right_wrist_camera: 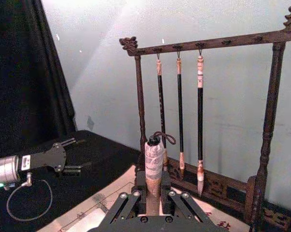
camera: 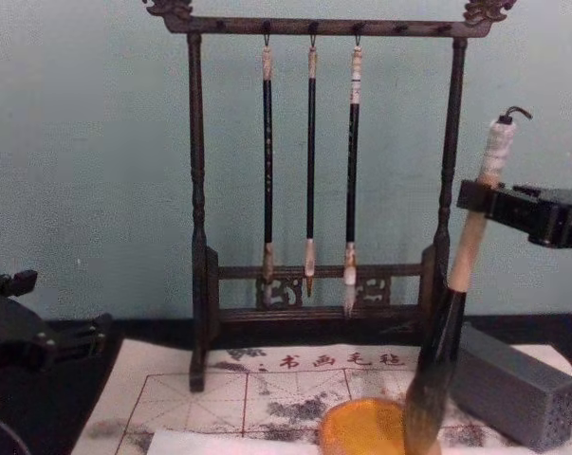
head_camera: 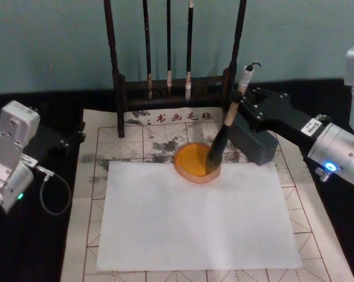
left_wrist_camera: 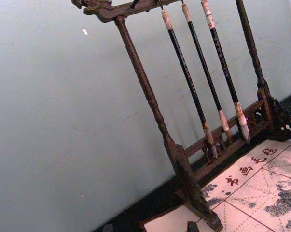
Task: Pick up the brush from the inkstone, write on the paper, then place the brush back to its original position.
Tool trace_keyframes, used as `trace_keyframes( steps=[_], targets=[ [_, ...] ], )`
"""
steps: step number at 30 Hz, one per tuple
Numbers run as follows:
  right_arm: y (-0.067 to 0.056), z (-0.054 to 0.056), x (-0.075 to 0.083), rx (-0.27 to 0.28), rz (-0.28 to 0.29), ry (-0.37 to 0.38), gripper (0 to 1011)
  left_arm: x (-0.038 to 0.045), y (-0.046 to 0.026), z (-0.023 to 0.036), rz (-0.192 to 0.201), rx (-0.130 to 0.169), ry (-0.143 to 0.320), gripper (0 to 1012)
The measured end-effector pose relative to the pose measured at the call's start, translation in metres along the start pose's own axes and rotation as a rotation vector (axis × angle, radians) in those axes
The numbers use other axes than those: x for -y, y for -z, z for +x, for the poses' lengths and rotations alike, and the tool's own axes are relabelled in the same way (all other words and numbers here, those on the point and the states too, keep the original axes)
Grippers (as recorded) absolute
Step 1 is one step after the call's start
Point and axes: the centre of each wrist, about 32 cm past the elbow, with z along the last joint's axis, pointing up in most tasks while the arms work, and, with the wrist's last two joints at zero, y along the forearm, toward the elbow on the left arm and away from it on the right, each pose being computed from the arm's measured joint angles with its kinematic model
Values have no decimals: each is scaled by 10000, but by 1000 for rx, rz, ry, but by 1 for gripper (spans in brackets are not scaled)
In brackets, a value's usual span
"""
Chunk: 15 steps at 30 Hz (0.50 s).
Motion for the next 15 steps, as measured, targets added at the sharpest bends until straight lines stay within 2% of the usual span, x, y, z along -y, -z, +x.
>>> trace_keyframes(
  steps=[15],
  targets=[
    [-52, -22, 101, 23, -6, -7, 185, 0, 0, 0, 0, 0, 0, 1001]
  ],
)
